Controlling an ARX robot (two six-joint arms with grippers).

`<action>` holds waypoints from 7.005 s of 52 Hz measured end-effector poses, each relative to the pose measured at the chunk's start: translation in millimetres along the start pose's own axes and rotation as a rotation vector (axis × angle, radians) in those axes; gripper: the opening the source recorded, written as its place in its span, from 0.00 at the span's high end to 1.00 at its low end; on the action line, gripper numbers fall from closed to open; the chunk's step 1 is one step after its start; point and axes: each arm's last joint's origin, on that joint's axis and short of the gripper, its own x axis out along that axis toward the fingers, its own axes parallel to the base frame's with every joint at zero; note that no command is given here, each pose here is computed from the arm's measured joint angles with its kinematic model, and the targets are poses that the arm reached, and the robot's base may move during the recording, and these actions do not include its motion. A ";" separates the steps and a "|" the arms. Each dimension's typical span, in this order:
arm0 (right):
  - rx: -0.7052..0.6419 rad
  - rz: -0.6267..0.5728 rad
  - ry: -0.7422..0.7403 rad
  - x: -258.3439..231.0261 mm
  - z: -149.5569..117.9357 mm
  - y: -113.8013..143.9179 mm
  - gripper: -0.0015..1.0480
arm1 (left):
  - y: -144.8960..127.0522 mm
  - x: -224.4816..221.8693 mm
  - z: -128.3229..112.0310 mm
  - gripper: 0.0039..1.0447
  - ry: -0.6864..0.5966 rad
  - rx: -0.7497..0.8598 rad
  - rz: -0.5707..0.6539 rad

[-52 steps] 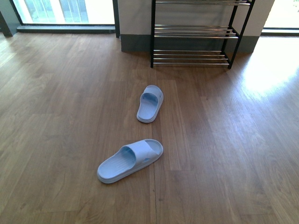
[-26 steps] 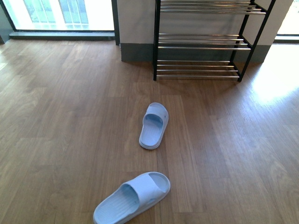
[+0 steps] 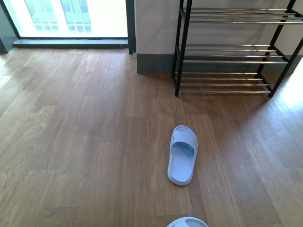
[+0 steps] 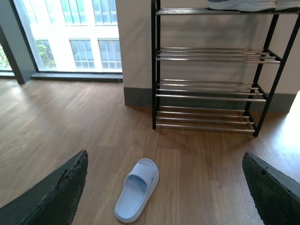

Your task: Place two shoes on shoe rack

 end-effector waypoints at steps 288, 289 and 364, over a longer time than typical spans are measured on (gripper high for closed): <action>0.343 -0.013 0.515 76.8 -9.9 -31.3 0.99 | 0.0 0.0 0.0 0.09 0.000 0.000 -0.002; 0.343 -0.013 0.515 76.8 -9.9 -31.3 0.99 | 0.0 0.0 0.0 0.09 0.000 0.000 -0.002; 0.343 -0.013 0.517 76.9 -10.0 -31.3 0.99 | 5.5 182.3 -233.8 0.09 1.046 0.309 -0.213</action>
